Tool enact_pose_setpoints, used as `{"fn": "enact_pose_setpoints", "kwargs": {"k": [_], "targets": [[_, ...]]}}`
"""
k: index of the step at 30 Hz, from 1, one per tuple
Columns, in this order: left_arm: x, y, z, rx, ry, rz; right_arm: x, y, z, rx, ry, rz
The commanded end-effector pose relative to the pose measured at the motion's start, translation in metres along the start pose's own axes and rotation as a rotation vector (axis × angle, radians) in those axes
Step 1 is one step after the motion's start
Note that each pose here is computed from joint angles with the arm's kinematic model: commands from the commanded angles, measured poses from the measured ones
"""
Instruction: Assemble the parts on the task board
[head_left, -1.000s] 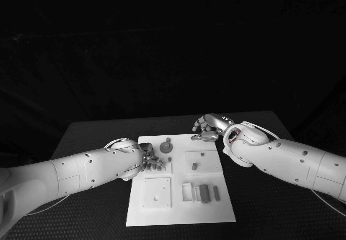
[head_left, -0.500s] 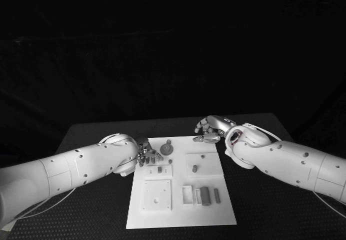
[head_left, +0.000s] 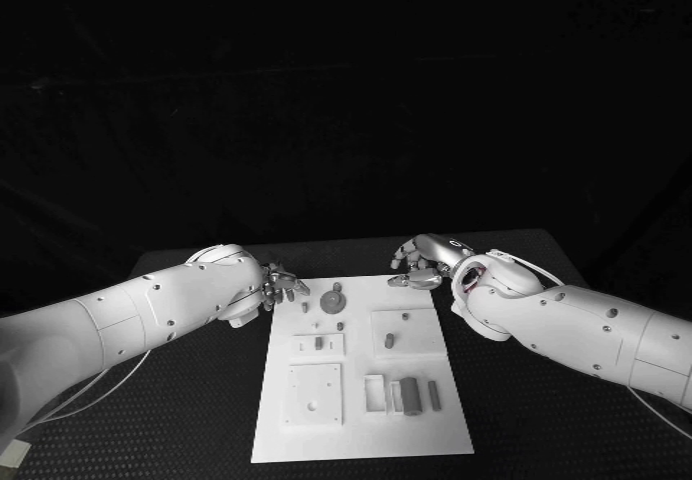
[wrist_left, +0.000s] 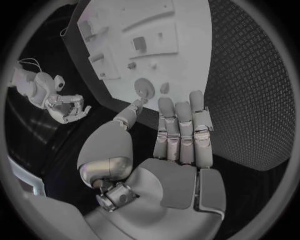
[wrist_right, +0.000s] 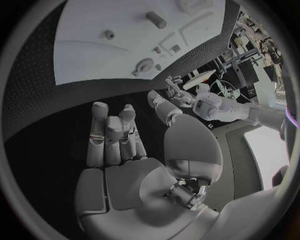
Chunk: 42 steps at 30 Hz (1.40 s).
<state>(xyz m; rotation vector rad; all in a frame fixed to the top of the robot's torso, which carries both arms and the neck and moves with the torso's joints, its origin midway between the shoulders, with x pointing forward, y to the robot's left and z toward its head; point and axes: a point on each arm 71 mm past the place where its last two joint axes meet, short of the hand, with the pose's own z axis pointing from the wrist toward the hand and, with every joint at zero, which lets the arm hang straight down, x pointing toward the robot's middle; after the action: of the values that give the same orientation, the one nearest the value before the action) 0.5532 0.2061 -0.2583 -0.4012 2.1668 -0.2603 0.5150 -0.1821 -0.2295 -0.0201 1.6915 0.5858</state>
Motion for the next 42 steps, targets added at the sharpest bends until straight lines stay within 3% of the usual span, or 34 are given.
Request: {"fn": "enact_pose_setpoints", "kwargs": {"k": [1,12,30,42], "targets": [[0.0025,-0.0074,0.0051,0.006,0.026,0.04,0.0,0.002,0.0,-0.006,0.001,0.0],[0.0002,-0.0077,0.0171,-0.036,0.027,0.075,-0.002,0.004,0.0,-0.012,-0.002,0.003],[0.0027,-0.0055,0.0233,-0.06,0.043,0.108,-0.003,0.008,0.001,-0.018,-0.006,0.006],[0.0105,-0.0091,0.025,-0.043,0.06,0.113,-0.003,0.008,0.001,-0.018,-0.005,0.006]]}}
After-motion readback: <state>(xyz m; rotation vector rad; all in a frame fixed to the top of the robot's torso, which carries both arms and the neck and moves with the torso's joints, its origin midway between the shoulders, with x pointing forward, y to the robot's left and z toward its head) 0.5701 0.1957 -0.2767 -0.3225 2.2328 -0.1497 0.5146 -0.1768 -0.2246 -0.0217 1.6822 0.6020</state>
